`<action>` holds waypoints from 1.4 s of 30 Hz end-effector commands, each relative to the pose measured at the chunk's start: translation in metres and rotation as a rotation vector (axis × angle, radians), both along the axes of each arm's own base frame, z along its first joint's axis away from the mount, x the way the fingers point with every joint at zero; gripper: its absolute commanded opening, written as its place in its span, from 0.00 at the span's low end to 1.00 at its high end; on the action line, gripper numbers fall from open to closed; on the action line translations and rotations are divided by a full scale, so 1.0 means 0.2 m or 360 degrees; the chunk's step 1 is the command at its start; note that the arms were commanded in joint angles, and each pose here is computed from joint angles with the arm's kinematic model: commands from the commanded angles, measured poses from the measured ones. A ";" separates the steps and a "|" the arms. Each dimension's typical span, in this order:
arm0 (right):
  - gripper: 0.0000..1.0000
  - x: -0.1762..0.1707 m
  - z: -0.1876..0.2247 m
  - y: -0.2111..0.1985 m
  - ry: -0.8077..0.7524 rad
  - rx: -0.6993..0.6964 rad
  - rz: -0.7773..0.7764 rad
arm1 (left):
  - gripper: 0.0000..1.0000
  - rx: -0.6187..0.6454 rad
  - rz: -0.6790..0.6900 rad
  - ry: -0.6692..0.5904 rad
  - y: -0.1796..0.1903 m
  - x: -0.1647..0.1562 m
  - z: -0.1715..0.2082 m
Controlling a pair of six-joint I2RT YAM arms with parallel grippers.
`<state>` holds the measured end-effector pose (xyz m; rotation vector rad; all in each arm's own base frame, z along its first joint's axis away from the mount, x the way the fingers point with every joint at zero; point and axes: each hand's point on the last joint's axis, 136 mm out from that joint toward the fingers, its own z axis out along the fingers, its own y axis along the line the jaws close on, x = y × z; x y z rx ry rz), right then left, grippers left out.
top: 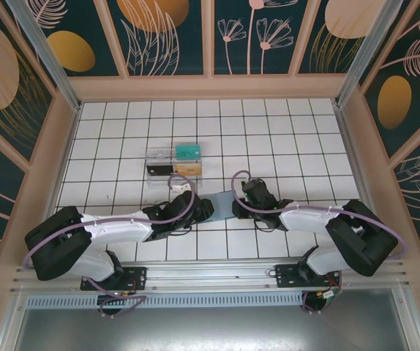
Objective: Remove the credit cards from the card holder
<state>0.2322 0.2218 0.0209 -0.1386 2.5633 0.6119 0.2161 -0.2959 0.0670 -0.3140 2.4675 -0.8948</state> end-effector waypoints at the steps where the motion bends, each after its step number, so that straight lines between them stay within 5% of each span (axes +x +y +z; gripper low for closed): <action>1: 0.23 0.00 -0.03 -0.02 -0.0004 -0.0015 -0.0038 | 0.37 0.0090 0.0122 0.0043 0.07 0.01 -0.06; 11: 0.22 0.00 -0.04 -0.01 0.0004 -0.0006 -0.0032 | 0.35 0.0231 0.0191 0.0090 0.13 0.01 -0.17; 26: 0.22 -0.01 -0.04 -0.01 0.0013 0.0000 -0.0033 | 0.35 0.0140 0.0076 0.0077 0.03 0.01 -0.17; 32: 0.22 -0.01 -0.04 -0.01 0.0014 0.0003 -0.0030 | 0.36 0.0352 0.0210 0.0073 0.17 0.03 -0.17; 42: 0.22 -0.01 -0.05 -0.01 0.0022 0.0001 -0.0031 | 0.37 0.0218 0.0072 -0.0007 0.05 0.05 -0.10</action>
